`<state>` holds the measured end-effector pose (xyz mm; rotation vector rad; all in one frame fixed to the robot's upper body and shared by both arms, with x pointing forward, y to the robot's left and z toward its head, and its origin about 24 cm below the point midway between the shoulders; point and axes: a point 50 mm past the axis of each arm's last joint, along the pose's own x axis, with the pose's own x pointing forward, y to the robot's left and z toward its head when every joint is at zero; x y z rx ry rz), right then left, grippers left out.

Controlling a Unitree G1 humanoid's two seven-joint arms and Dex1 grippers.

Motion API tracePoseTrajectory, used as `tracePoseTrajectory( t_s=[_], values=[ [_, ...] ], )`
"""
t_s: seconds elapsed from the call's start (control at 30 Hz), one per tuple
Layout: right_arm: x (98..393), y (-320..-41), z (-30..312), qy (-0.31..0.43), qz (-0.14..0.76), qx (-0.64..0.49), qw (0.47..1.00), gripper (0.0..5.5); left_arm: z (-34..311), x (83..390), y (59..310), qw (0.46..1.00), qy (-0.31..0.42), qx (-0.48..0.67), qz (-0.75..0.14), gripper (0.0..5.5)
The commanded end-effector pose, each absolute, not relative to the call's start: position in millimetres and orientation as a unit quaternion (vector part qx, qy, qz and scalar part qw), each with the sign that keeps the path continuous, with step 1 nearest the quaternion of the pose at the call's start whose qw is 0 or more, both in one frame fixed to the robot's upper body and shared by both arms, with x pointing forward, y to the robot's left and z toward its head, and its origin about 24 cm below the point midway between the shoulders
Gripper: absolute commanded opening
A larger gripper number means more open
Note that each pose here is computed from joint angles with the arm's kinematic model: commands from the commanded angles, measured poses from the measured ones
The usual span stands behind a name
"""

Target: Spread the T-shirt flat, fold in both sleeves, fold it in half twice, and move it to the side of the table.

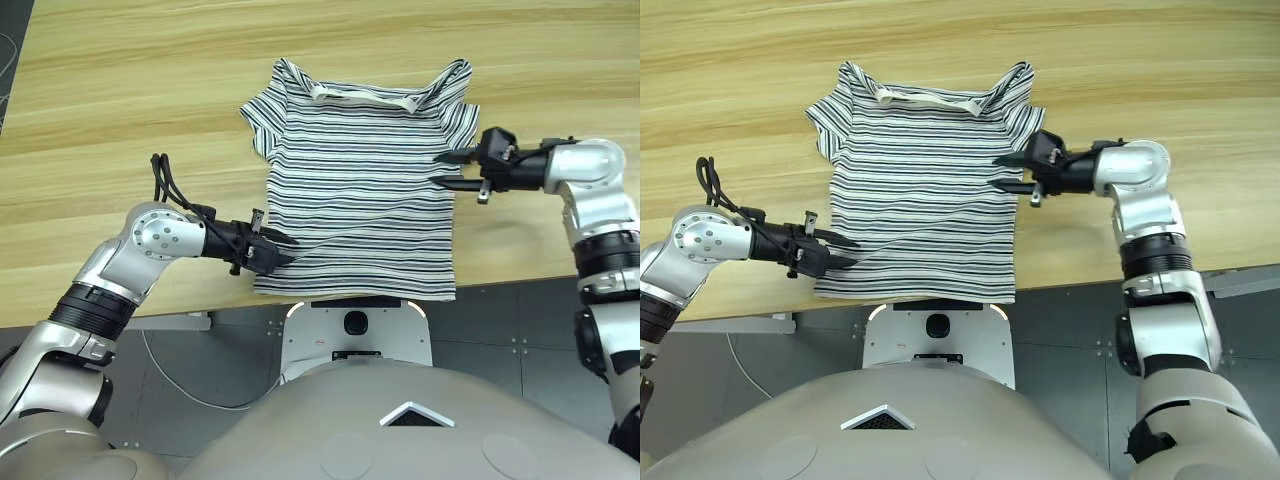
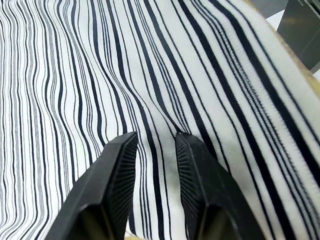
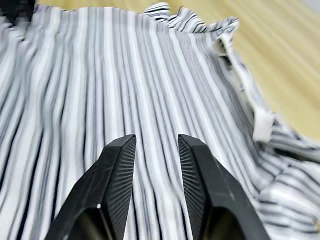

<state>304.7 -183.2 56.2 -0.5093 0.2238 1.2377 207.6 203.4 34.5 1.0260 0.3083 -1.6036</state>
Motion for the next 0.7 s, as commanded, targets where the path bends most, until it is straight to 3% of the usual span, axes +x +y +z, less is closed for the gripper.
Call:
tracePoseTrajectory(
  t_s=[0.03,0.3,0.5,0.7],
  values=[
    [319,-163,60,0.074,0.565,-0.262,0.779,1.54,-2,165,225,0.466,0.272,0.413,-0.734,1.45],
    [328,-136,52,0.051,0.553,-0.302,0.774,1.54,-4,138,216,0.443,0.278,0.356,-0.774,1.45],
    [329,-124,45,0.050,0.557,-0.311,0.768,1.54,27,177,203,0.496,0.214,0.384,-0.749,1.45],
    [340,-108,43,0.053,0.521,-0.325,0.788,1.54,54,214,174,0.557,0.129,0.391,-0.721,1.45]
  ],
)
